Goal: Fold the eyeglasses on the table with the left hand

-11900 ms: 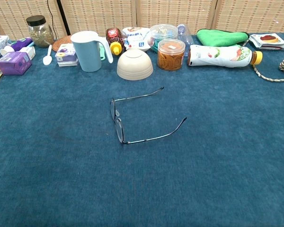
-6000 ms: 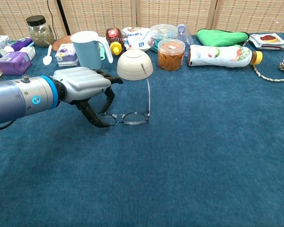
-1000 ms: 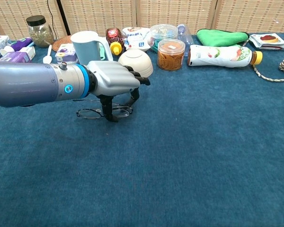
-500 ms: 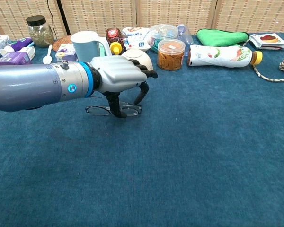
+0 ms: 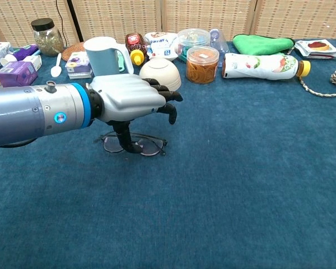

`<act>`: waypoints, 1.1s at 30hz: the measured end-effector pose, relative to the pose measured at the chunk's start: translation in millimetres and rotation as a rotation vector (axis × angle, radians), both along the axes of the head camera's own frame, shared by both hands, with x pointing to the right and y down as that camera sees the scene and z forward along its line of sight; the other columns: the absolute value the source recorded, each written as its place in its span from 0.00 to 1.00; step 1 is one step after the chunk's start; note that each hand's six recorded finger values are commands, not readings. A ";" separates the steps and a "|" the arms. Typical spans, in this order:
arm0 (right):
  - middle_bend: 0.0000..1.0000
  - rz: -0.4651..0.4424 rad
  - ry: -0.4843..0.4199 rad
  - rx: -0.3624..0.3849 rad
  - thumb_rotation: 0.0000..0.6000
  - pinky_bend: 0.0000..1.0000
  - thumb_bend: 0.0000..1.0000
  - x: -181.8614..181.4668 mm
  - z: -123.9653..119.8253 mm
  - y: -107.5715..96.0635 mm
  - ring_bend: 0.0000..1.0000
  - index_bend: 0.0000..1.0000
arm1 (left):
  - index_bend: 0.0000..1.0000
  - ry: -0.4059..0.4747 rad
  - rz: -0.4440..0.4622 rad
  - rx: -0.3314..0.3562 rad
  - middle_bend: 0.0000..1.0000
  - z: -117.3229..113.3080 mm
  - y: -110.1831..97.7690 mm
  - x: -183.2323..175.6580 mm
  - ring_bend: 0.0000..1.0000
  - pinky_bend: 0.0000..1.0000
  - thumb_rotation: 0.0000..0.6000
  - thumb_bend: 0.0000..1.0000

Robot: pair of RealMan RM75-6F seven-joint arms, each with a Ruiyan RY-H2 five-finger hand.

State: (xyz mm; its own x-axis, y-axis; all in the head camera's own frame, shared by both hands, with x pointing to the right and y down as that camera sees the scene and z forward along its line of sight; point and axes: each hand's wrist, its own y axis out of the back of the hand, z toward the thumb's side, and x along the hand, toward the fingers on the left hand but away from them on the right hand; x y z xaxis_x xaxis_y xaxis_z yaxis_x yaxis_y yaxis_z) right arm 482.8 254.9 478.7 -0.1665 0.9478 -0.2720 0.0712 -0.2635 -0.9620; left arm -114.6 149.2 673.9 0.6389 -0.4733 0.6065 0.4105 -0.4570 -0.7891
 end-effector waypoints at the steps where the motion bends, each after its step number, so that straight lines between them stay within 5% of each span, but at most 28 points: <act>1: 0.11 -0.001 -0.001 0.000 1.00 0.34 0.00 -0.5 0.2 -0.2 0.14 0.29 | 0.14 0.010 -0.008 -0.005 0.00 -3.2 1.1 -1.6 0.00 0.00 0.86 0.23; 7: 0.11 -0.008 -0.008 0.000 1.00 0.34 0.00 -3.2 1.6 -0.8 0.14 0.29 | 0.00 0.104 -0.103 -0.082 0.00 -16.9 4.3 -7.1 0.00 0.00 0.86 0.23; 23: 0.11 -0.020 -0.014 -0.001 1.00 0.34 0.00 -7.3 3.6 -3.9 0.14 0.29 | 0.00 0.519 -0.489 -0.546 0.00 -19.6 18.6 -15.5 0.00 0.00 0.85 0.23; 33: 0.11 -0.018 -0.012 -0.003 1.00 0.34 0.00 -6.9 3.1 -3.2 0.14 0.29 | 0.00 0.652 -0.637 -0.702 0.00 1.2 26.3 -25.4 0.00 0.00 0.77 0.23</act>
